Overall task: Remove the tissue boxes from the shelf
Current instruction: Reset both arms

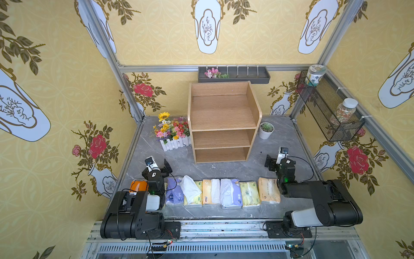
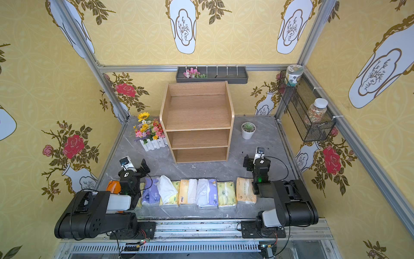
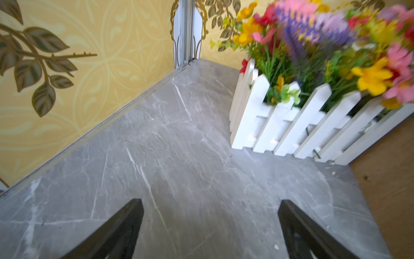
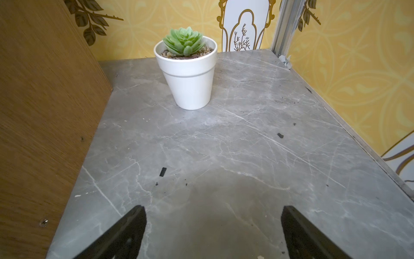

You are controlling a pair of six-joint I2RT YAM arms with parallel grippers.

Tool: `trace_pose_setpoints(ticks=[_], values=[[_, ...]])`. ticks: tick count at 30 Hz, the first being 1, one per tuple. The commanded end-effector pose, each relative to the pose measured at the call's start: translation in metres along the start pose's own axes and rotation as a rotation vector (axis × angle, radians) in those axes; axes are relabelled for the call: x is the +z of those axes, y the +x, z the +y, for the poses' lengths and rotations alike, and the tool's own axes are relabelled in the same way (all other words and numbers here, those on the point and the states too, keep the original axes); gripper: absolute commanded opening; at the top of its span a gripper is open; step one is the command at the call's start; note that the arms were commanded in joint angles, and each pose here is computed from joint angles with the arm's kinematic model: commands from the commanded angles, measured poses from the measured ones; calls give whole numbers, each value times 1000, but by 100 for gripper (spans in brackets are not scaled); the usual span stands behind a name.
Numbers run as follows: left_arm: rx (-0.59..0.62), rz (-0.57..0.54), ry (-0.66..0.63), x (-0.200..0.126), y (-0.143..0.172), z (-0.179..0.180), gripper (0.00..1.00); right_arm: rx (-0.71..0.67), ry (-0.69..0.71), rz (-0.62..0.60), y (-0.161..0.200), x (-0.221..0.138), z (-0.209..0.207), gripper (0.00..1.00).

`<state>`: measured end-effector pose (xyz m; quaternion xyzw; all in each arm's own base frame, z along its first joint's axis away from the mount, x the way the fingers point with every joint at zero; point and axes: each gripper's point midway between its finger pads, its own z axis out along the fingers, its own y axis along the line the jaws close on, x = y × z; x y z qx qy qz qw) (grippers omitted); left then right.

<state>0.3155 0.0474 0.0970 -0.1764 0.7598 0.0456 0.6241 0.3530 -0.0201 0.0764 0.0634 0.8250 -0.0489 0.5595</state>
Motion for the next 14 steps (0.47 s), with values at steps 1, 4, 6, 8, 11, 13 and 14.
trace_pose_setpoints(ticks=[1,4,6,8,11,13,14], values=[[-25,-113,33,-2,-28,-7,100,-13,-15,-6,-2,1,3,97],[-26,-113,32,-1,-28,-7,100,-14,-17,-4,-2,1,4,97],[-27,-115,33,-1,-29,-7,100,-14,-18,3,-1,2,4,97],[-27,-113,27,1,-29,-7,100,-8,-29,12,-1,5,4,97],[-25,-116,26,1,-30,-7,100,-18,-39,1,-1,2,5,97],[-25,-116,28,1,-30,-7,100,-18,-54,-1,-2,1,8,97],[-24,-117,28,1,-30,-7,100,-18,-52,-1,-2,2,8,97]])
